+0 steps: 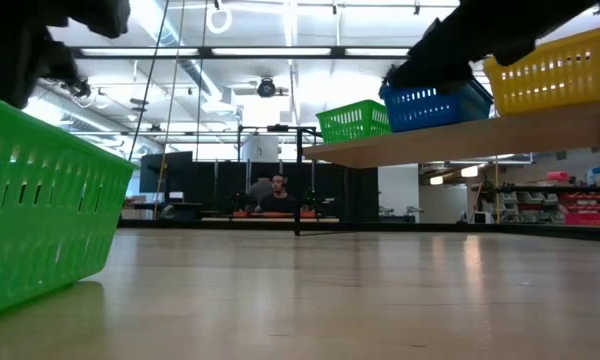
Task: Stack baskets on shelf by color
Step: Stack the top green bin on top of the green bin on the shelf
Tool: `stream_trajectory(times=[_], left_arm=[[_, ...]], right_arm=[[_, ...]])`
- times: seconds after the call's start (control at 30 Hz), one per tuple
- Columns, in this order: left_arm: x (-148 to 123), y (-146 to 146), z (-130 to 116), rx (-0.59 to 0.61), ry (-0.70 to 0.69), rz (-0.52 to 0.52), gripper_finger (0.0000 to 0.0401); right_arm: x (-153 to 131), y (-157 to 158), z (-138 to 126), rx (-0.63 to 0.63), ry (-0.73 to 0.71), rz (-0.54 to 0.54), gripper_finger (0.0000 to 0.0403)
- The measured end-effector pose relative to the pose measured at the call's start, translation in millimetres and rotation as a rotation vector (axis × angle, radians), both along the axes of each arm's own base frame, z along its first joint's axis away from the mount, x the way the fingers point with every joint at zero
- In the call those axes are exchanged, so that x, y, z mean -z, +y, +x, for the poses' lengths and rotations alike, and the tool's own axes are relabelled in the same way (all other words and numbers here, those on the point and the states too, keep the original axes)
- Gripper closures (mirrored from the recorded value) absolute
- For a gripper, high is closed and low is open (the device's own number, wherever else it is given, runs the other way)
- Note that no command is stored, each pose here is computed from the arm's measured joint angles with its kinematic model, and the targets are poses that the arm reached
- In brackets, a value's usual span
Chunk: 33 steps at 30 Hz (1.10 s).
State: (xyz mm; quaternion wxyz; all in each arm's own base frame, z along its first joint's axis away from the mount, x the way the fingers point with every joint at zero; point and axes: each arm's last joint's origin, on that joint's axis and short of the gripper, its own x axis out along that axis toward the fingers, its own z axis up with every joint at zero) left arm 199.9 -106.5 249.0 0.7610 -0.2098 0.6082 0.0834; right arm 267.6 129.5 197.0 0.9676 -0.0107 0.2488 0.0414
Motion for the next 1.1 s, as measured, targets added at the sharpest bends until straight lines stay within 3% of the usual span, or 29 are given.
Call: stream_trajectory(times=[0.3, 0.47, 0.9, 1.1], left_arm=[[7.0, -11.2, -6.2, -0.083, 0.1, -0.093, 0.0198], [22.2, -33.1, -15.1, -0.07, 0.191, -0.082, 0.0164], [59.5, -55.4, -15.5, -0.006, 0.283, 0.132, 0.0176], [65.0, -56.3, -14.6, 0.008, 0.307, 0.153, 0.0188]], right_arm=[[-1.2, -19.7, 9.4, 0.003, -0.026, -0.126, 0.0213], [-0.4, -21.5, 9.9, -0.004, -0.016, -0.112, 0.0213], [0.1, -19.0, 8.7, 0.016, -0.004, -0.031, 0.0213], [0.1, -16.9, 7.9, 0.025, -0.001, -0.001, 0.0213]])
